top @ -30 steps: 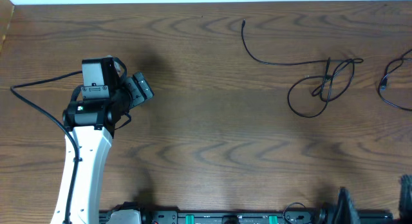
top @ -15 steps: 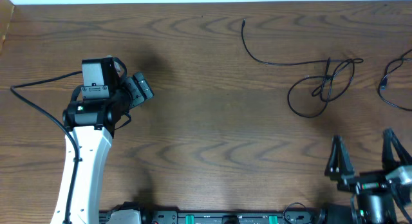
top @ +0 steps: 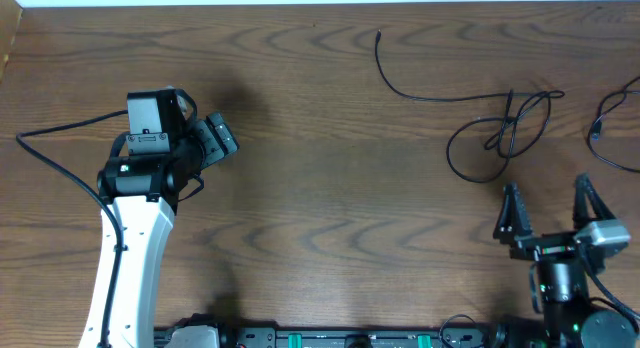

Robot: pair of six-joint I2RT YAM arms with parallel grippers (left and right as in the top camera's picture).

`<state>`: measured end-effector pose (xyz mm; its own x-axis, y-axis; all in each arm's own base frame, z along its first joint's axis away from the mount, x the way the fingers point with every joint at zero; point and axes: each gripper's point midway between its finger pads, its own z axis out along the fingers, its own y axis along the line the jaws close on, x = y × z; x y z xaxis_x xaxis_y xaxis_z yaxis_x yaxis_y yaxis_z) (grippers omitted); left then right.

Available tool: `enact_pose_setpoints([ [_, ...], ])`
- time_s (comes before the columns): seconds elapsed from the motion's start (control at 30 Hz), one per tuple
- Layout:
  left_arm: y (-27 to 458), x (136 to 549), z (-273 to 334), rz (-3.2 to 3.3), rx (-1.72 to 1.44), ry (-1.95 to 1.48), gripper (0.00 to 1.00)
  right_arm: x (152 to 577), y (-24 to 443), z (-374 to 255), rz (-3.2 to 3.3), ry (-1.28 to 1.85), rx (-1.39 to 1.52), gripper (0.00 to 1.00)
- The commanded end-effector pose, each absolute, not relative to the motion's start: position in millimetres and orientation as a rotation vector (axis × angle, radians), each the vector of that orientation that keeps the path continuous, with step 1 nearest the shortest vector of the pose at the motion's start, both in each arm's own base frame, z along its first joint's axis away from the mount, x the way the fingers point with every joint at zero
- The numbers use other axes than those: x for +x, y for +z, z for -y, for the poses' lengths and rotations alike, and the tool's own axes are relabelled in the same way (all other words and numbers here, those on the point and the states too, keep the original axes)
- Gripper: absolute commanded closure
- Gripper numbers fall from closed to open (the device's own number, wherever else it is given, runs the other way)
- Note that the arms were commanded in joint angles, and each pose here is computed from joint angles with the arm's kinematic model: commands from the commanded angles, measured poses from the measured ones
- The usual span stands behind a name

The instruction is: Untangle cables

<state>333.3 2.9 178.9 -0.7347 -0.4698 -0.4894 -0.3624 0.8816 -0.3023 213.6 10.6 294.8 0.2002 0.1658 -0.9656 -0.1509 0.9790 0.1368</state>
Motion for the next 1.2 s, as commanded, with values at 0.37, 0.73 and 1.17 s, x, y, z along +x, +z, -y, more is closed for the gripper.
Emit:
enact_pose_setpoints([
  [0.37, 184, 335, -5, -2.463, -0.593, -0.246, 0.07, 240, 218, -3, -1.463, 0.214, 0.086, 0.01],
  [0.73, 184, 335, -5, -2.463, -0.593, -0.246, 0.07, 246, 177, 22, -1.537, 0.183, 0.283, 0.01],
  [1.17, 184, 335, -5, -2.463, -0.593, -0.246, 0.07, 245, 157, 28, -1.620, 0.108, 0.284, 0.01],
])
